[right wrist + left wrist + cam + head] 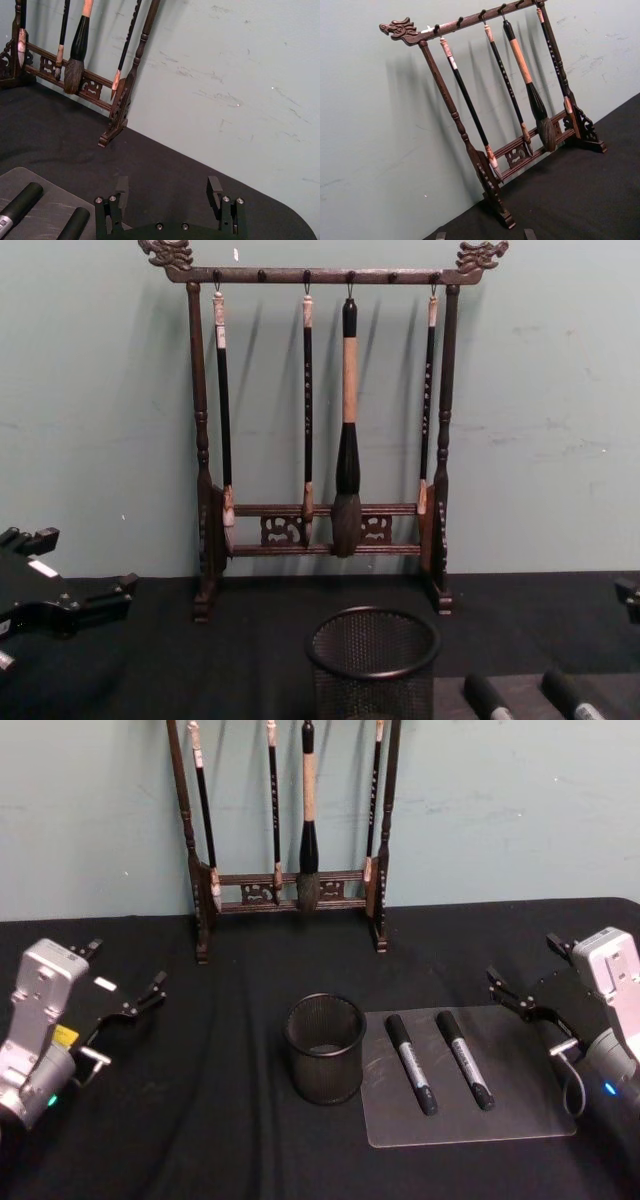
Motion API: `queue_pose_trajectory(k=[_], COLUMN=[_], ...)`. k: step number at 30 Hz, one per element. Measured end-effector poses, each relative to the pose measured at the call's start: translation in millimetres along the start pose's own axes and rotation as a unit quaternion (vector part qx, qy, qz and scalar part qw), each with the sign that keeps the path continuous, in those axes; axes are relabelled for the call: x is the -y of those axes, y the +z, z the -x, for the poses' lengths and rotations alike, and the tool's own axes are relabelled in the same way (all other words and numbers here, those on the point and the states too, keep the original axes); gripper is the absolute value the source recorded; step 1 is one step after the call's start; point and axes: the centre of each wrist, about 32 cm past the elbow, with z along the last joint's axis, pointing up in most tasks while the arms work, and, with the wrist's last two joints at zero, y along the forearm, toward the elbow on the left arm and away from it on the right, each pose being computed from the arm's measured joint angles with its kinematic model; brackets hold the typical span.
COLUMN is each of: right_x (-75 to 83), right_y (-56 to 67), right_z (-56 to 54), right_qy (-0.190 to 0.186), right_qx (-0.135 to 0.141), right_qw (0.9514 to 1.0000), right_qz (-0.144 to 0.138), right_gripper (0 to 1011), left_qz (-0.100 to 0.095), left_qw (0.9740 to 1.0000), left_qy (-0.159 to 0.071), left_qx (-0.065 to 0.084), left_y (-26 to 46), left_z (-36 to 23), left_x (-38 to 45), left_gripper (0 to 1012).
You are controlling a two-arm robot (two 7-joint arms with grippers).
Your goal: Pick up the water-based marker from the table and place it into the pen holder.
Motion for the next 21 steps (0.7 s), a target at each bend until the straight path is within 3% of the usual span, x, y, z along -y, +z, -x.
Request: queue_pose_trajectory(k=[21], right_x=[0.0], right_y=[0.0], right_z=[0.0], right_qy=[0.0], right_qx=[0.0], right_qw=[1.0], right_qz=[0.0], right_gripper=[1000], left_qz=[0.0], left_qw=[1.0], left_qy=[0.0], left_qx=[0.0], left_y=[0.0], left_z=[0.0], left_x=[0.0], left_gripper=[1009])
